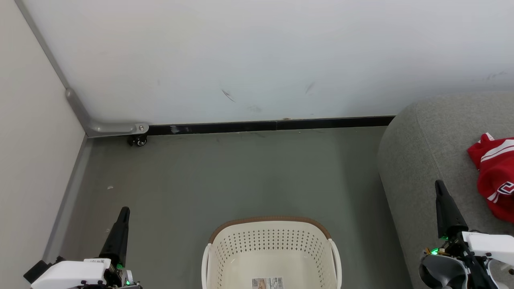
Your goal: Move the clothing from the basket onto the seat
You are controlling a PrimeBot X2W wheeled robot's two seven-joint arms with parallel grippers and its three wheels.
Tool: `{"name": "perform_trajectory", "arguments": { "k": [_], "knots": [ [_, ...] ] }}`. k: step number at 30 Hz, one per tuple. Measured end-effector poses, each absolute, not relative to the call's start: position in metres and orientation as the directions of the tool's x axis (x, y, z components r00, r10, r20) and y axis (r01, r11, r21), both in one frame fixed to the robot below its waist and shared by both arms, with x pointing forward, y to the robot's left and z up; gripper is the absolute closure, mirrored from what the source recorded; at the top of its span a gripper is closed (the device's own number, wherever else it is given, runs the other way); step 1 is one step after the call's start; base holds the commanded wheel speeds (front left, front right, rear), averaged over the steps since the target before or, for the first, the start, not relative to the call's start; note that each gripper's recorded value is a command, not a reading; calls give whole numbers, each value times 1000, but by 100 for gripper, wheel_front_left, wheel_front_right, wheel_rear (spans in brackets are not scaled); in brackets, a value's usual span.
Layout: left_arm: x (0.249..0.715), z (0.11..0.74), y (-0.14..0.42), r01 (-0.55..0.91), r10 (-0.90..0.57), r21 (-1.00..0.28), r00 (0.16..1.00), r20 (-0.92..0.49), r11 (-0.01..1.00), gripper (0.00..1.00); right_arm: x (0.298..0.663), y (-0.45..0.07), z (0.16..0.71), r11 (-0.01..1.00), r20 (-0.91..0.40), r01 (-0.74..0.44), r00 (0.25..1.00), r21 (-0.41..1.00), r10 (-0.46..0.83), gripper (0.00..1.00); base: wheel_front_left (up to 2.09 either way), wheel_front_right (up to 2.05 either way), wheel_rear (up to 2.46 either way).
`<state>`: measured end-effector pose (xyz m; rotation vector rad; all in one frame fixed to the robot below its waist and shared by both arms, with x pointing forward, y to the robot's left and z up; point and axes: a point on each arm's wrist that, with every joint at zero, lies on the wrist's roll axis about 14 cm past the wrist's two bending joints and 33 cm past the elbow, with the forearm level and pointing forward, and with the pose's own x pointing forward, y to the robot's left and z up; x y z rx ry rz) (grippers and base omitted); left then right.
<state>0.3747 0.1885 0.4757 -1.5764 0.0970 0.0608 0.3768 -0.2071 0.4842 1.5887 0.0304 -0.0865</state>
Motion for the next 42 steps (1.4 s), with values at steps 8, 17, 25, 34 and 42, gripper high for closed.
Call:
{"name": "perform_trajectory", "arguments": {
  "k": [8,17,25,34,42],
  "knots": [
    [375,476,188,-100,-23,-995,995,-100,-6,100,377,-207,484,-21,-74,74,997,997,-36,100,0,0,0],
    [375,476,188,-99,-23,-995,995,-99,-6,100,377,-207,484,-21,-74,74,997,997,-37,100,0,0,0],
    [375,476,189,-99,-22,-995,995,-99,-7,100,377,-208,484,-21,-74,74,997,997,-38,100,0,0,0],
    [375,476,189,-99,-22,-995,995,-99,-7,100,377,-208,484,-22,-74,74,997,997,-38,100,0,0,0],
    [375,476,189,-99,-22,-995,995,-99,-8,100,377,-208,484,-18,-75,74,997,997,-38,100,0,0,0]
  ]
}}
